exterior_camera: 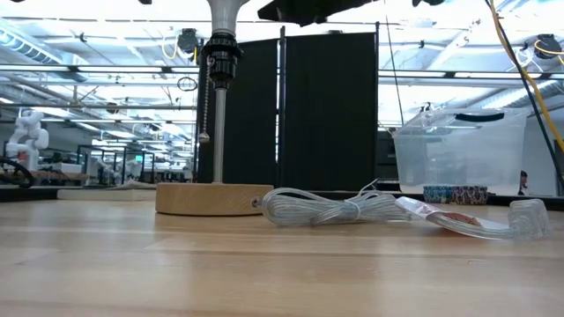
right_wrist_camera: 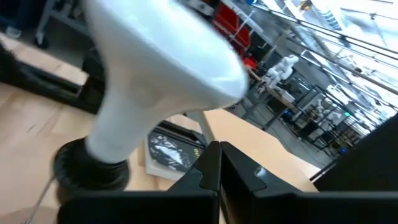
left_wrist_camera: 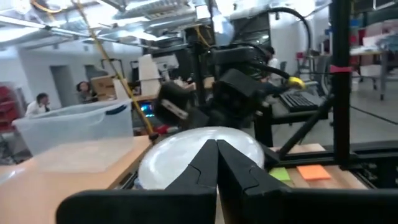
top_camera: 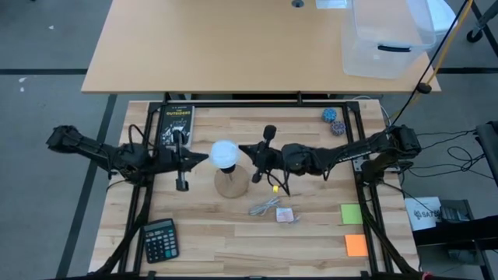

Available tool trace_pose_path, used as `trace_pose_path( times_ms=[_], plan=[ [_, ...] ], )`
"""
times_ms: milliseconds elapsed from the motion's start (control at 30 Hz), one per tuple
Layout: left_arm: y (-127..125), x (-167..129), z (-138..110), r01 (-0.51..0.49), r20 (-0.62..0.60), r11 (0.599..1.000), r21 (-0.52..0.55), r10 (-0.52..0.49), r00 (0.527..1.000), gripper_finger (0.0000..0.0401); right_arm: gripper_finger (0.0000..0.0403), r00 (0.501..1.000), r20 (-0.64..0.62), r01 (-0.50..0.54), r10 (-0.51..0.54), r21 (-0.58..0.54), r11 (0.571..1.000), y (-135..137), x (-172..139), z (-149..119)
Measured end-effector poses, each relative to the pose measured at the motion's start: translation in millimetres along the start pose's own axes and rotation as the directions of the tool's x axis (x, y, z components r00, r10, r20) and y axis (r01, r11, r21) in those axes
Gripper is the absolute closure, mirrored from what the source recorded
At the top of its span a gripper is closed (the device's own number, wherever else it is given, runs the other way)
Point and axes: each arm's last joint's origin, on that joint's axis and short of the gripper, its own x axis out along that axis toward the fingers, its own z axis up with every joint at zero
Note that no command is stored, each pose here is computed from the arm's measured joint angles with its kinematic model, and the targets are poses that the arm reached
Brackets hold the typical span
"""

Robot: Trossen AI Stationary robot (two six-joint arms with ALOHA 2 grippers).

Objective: Screw lightbulb
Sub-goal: Insert the lightbulb into the lamp socket

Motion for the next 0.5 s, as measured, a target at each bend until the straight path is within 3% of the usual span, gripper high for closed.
trace_pose_path(
  times_ms=[333,500],
  plan=[
    [-11.3,4.0,-10.0,0.062,-0.074,0.998,0.031,-0.06,0.995,0.0401,0.0403,0.997,0.054,0.052,-0.053,0.029,0.998,-10.9,3.4,2.3],
    [-9.9,6.4,-12.7,0.047,-0.09,0.998,0.034,-0.044,0.995,0.0401,0.0403,0.995,0.101,0.019,-0.022,0.029,0.999,-10.9,3.2,4.9]
  ],
)
